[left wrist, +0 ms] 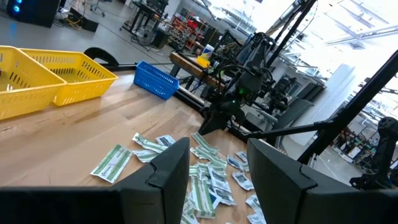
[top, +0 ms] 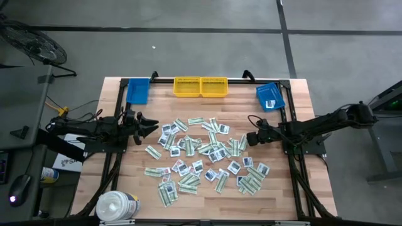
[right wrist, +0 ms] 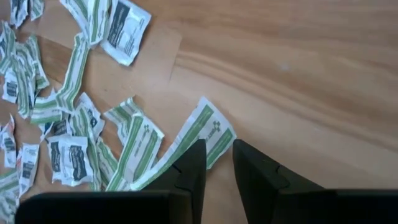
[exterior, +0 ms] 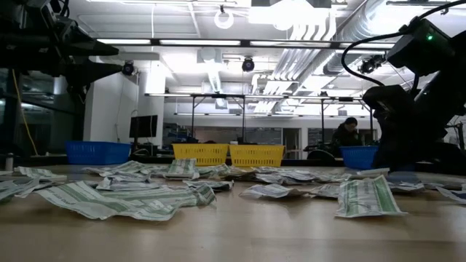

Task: Pick & Place First Aid Supplies
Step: Put the green bandage pack into the right yellow bin

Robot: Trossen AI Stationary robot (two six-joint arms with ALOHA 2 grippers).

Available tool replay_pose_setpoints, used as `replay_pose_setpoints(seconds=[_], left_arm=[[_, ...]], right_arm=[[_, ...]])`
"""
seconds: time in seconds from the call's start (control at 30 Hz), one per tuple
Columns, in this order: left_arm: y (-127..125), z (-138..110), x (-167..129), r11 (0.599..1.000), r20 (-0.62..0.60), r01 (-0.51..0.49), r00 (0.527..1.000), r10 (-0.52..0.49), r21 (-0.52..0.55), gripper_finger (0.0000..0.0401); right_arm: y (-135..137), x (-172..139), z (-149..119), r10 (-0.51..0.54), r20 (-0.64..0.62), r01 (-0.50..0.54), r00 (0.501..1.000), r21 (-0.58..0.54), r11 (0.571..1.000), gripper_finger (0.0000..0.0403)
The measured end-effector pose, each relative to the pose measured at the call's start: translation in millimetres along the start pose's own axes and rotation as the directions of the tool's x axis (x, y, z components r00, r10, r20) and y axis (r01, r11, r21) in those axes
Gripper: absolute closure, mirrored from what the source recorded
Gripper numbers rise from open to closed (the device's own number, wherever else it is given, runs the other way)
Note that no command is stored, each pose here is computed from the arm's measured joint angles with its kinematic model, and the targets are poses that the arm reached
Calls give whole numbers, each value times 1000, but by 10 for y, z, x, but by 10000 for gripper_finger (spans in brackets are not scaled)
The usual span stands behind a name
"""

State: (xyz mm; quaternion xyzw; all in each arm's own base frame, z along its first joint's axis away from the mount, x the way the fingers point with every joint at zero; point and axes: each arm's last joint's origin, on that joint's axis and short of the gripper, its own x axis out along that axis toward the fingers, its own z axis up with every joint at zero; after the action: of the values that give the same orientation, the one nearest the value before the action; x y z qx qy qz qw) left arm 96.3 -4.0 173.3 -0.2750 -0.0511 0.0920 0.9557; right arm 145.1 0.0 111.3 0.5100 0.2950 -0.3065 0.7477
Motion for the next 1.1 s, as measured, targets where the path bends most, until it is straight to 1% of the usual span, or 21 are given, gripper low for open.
replay_pose_setpoints(seconds=[0.2, 0.37, 0.47, 0.57, 0.7, 0.8, 0.87, 0.97, 1.1], left_arm=[[-1, 1, 0, 1000, 0, 1, 1000, -1, 0, 240], [0, 0, 0, 1000, 0, 0, 1000, 0, 0, 240], [0, 0, 0, 1000, 0, 0, 1000, 0, 0, 240], [0, 1, 0, 1000, 0, 0, 1000, 0, 0, 240], [0, 0, 0, 1000, 0, 0, 1000, 0, 0, 240], [-1, 1, 0, 1000, 0, 1, 1000, -1, 0, 240], [0, 0, 0, 1000, 0, 0, 1000, 0, 0, 240], [-1, 1, 0, 1000, 0, 1, 1000, -1, 0, 240], [-1, 1, 0, 1000, 0, 0, 1000, 0, 0, 240]], right_arm=[[-12, 8, 58, -6, 27, 7, 1000, -14, 1000, 336], [-9, 11, 70, 8, 1, -8, 1000, -30, 1000, 359], [-11, 11, 72, 5, 4, -5, 1000, -36, 999, 361], [-14, 11, 78, -2, 20, 3, 1000, -49, 999, 341], [-15, 11, 83, -7, 37, 9, 999, -48, 999, 291], [-13, 11, 79, -2, 23, 3, 1000, -21, 1000, 253], [-7, 21, 71, 2, 7, -2, 1000, 0, 1000, 235], [7, 63, 62, 1, -14, -1, 1000, 29, 1000, 222], [38, 130, 57, 22, -26, -21, 999, 44, 999, 220]])
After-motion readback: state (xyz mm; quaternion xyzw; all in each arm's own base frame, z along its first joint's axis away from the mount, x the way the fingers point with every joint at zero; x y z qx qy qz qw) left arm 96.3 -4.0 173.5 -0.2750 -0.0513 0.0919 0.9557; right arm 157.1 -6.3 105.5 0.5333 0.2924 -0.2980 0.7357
